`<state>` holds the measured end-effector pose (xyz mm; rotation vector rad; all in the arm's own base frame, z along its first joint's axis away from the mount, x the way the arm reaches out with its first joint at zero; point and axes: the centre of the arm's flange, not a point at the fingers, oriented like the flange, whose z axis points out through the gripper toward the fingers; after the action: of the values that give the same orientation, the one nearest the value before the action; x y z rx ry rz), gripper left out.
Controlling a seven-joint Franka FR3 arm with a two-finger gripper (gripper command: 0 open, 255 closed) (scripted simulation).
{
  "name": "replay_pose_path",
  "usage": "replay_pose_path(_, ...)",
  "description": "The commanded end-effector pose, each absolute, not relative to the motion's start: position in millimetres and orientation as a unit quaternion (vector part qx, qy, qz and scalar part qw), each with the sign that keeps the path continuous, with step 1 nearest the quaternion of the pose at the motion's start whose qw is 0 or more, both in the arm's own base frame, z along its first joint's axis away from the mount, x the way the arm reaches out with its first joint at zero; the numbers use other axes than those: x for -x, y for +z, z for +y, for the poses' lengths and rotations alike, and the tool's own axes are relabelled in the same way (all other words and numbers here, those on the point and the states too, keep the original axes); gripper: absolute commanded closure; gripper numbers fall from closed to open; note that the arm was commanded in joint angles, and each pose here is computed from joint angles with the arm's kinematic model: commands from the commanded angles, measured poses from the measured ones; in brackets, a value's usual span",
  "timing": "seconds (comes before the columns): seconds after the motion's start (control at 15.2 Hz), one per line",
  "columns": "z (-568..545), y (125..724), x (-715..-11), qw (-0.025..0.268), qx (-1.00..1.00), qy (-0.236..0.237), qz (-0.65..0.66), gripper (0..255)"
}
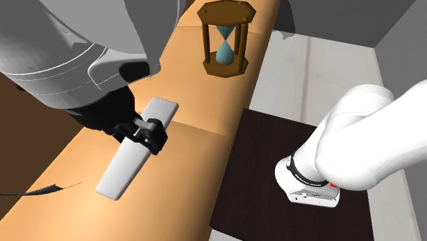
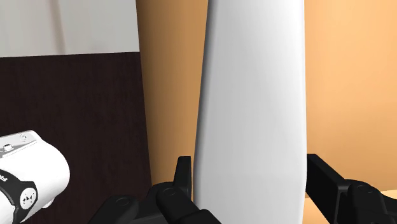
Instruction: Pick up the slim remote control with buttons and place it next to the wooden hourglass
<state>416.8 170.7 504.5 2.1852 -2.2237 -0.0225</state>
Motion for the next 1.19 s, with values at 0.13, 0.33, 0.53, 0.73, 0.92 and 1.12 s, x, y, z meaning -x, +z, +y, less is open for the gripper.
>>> replay_pose_path(0.13,170.0,525.8,-417.5,0.012,-0.701,-0.007,-0.713,255)
replay_pose_path(0.33,170.0,541.6,-417.5,0.012,-0.701,-0.007,-0.713,255)
replay_pose_path(0.53,170.0,557.5,-417.5,0.012,-0.701,-0.007,-0.713,255)
replay_pose_path(0.73,143.6,559.9,-418.8,0.012,-0.701,-0.007,-0.713,255)
replay_pose_path(0.92,104.0,560.1,-420.8,0.012,-0.701,-0.007,-0.713,255)
replay_pose_path(1.12,64.5,560.3,-422.8,0.012,-0.701,-0.007,-0.713,255)
